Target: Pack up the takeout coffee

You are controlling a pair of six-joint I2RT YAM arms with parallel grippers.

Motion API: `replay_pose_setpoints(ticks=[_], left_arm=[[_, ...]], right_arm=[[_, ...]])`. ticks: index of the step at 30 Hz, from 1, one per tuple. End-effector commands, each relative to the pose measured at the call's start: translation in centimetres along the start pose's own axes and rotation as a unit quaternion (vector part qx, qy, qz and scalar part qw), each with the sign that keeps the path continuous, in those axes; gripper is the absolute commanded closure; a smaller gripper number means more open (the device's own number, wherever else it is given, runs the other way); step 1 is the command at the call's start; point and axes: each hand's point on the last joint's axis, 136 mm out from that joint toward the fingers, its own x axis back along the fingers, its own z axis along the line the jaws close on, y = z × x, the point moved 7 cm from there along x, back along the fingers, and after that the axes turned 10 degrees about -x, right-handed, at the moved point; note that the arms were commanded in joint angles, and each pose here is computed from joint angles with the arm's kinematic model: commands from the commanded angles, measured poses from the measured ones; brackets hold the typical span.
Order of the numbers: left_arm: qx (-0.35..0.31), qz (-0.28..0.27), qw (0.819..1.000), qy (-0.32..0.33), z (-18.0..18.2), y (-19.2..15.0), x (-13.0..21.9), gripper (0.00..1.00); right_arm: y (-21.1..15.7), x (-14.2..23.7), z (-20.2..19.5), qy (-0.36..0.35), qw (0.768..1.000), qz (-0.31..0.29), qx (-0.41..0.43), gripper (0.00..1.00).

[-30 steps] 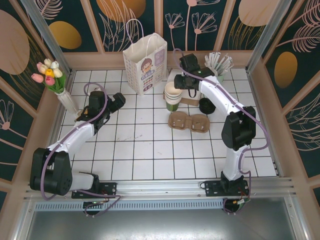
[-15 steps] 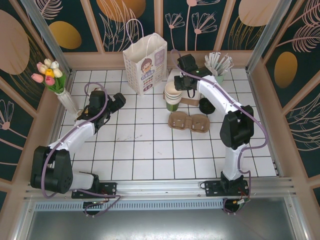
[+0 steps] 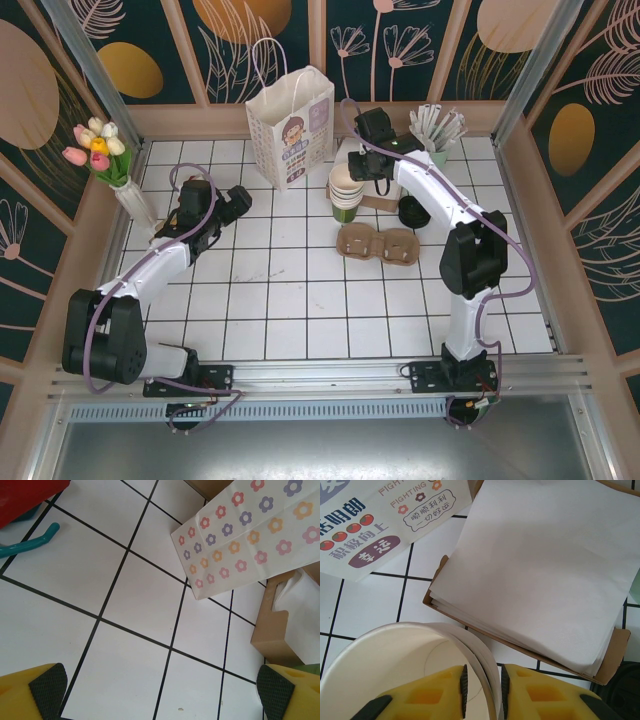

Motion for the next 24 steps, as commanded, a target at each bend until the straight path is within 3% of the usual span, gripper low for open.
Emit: replay_pose_setpoints(ticks=[1, 11, 24], left_arm=[[0.002, 0.001, 1.0, -0.001, -0.3, 0.4, -0.1, 0.01], [0.005, 0.007, 1.0, -0.002, -0.3, 0.2, -0.3, 0.01], [0.002, 0.008, 1.0, -0.004, -0.5, 0.4, -0.3, 0.01]], right_arm=[[-0.2, -0.3, 0.3, -0.005, 1.0, 0.01, 0.007, 0.73], [-0.4, -0.6, 0.4, -0.003, 1.0, 0.016, 0.008, 0.72], [0.9, 1.7, 0.9, 0.0, 1.0, -0.027, 0.016, 0.93]])
